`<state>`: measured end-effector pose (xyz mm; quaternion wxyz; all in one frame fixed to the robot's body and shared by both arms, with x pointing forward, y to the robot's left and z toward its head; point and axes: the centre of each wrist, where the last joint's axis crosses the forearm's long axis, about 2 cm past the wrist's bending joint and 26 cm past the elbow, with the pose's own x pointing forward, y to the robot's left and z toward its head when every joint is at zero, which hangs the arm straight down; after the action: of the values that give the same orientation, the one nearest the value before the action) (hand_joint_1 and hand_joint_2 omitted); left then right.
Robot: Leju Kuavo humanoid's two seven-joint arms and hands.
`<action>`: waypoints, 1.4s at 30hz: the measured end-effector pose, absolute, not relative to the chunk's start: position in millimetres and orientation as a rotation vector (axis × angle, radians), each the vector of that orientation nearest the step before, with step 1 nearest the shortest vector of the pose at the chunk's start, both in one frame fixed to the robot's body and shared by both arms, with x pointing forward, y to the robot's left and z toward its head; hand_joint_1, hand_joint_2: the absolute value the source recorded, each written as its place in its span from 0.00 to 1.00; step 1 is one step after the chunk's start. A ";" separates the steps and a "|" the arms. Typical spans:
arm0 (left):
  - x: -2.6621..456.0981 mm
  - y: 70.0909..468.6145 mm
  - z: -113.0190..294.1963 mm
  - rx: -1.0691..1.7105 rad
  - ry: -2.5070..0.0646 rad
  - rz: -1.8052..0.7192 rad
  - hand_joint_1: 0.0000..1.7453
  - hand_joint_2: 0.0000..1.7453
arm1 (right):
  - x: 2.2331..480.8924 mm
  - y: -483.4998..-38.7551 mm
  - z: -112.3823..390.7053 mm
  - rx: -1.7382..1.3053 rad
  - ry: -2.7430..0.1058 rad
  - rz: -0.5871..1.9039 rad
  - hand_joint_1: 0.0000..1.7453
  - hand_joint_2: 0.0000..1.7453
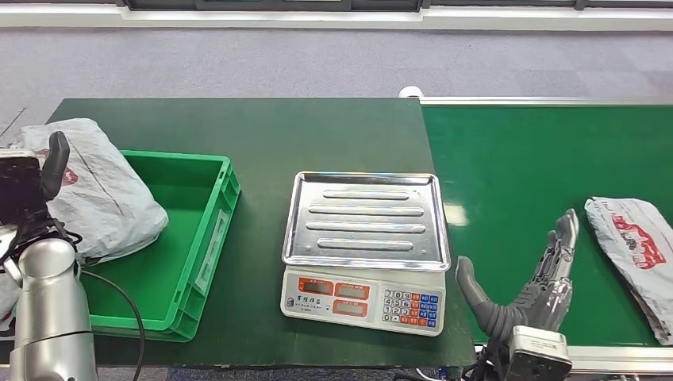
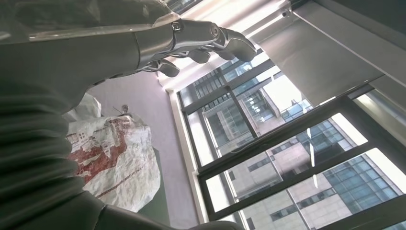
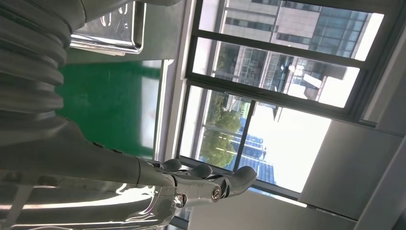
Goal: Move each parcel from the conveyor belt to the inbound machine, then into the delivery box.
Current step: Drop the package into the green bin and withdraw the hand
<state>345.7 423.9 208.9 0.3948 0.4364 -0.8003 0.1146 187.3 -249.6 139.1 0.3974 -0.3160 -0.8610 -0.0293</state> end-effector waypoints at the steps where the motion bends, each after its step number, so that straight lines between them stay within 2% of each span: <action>1: 345.1 423.8 208.8 1.098 -2.040 0.294 0.00 1.00 | 187.5 -249.6 138.9 -0.799 -2.181 -0.074 0.00 1.00; 23: 337.0 411.5 213.6 0.988 -2.157 0.329 0.00 1.00 | 189.4 -250.8 137.5 -0.793 -2.181 -0.068 0.00 1.00; 27: 330.7 402.4 211.5 0.824 -2.256 0.327 0.00 1.00 | 189.3 -250.9 137.3 -0.787 -2.184 -0.072 0.00 1.00; 30: 315.2 376.5 205.0 0.643 -2.358 0.271 0.00 1.00 | 189.3 -251.2 136.9 -0.771 -2.187 -0.074 0.00 1.00; 34: 285.9 321.7 188.3 0.431 -2.432 0.183 0.00 1.00 | 189.5 -251.9 135.8 -0.728 -2.185 -0.072 0.00 1.00; 40: 245.4 236.5 150.3 -0.130 -2.338 0.194 0.00 1.00 | 190.3 -255.3 130.9 -0.541 -2.167 -0.130 0.00 1.00; 42: 235.6 217.6 141.2 -0.237 -2.303 0.189 0.00 1.00 | 190.1 -256.6 129.1 -0.502 -2.169 -0.130 0.00 1.00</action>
<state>235.6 217.6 141.2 0.3982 -0.0934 -0.9095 0.0745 190.1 -256.6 129.1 0.4401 -0.2023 -0.8733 -0.0523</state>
